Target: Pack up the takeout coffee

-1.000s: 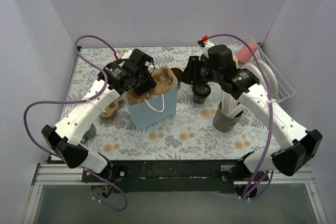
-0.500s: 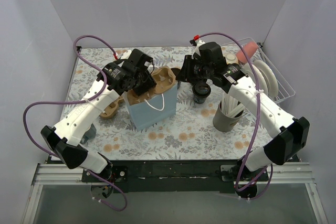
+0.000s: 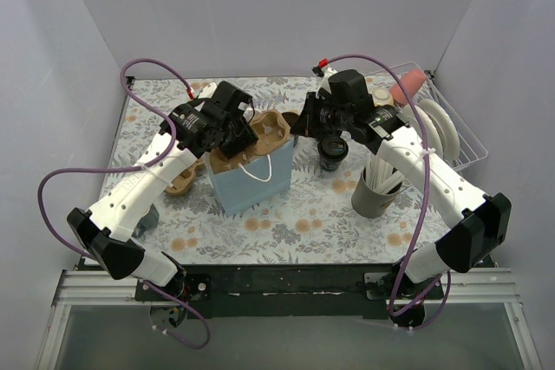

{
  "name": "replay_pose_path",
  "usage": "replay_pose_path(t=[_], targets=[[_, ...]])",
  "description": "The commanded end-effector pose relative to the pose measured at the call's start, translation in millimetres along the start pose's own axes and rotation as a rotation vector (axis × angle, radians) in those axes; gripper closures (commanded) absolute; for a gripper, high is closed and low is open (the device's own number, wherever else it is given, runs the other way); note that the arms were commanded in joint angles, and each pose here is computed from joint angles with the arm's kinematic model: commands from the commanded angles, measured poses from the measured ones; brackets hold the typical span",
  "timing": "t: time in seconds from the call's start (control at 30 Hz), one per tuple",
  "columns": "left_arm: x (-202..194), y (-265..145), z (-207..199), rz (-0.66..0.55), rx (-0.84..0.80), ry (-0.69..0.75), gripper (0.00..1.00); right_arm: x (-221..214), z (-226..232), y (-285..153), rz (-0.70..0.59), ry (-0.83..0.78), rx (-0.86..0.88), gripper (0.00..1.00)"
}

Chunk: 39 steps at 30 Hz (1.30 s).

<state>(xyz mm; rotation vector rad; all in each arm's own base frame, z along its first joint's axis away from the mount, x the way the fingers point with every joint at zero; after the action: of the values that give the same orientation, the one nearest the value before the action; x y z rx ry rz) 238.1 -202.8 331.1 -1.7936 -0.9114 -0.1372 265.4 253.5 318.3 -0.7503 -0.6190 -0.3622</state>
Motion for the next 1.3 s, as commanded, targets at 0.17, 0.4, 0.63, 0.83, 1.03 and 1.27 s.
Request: replay_pose_path(t=[0.17, 0.4, 0.63, 0.83, 1.03, 1.27], targets=[[8.0, -12.9, 10.9, -0.074, 0.025, -0.025, 0.79, -7.5, 10.6, -16.3, -0.037, 0.004, 0.039, 0.99], [11.9, -15.5, 8.2, -0.088, 0.023, -0.031, 0.8, -18.6, 12.0, -22.7, -0.042, 0.014, 0.033, 0.99], [3.9, -14.2, 16.5, -0.048, 0.052, -0.017, 0.8, -17.9, 14.2, -26.0, -0.055, 0.032, 0.029, 0.99], [-7.8, -6.4, 31.7, -0.002, 0.133, -0.003, 0.79, -13.1, 15.8, -25.3, -0.066, 0.028, 0.017, 0.99], [-16.8, 4.5, 37.5, 0.051, 0.213, 0.014, 0.77, -13.7, 13.8, -23.5, -0.069, 0.037, 0.01, 0.99], [-15.6, 5.2, 34.8, 0.05, 0.209, 0.015, 0.75, -11.9, 17.3, -23.2, -0.075, 0.032, 0.024, 0.99]])
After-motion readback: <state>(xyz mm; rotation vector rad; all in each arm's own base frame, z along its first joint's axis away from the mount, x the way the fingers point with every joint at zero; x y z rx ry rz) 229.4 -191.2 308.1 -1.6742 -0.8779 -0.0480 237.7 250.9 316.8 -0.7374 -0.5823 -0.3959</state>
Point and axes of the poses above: each gripper's point midway between its finger pads, its own y axis out along the fingers, its own z axis along the line the jaws close on, x = y × z, the point moved 7 cm from there along -y, back along the fingers, and after that the axes turned 3 degrees about y, right-handed, at the moved point
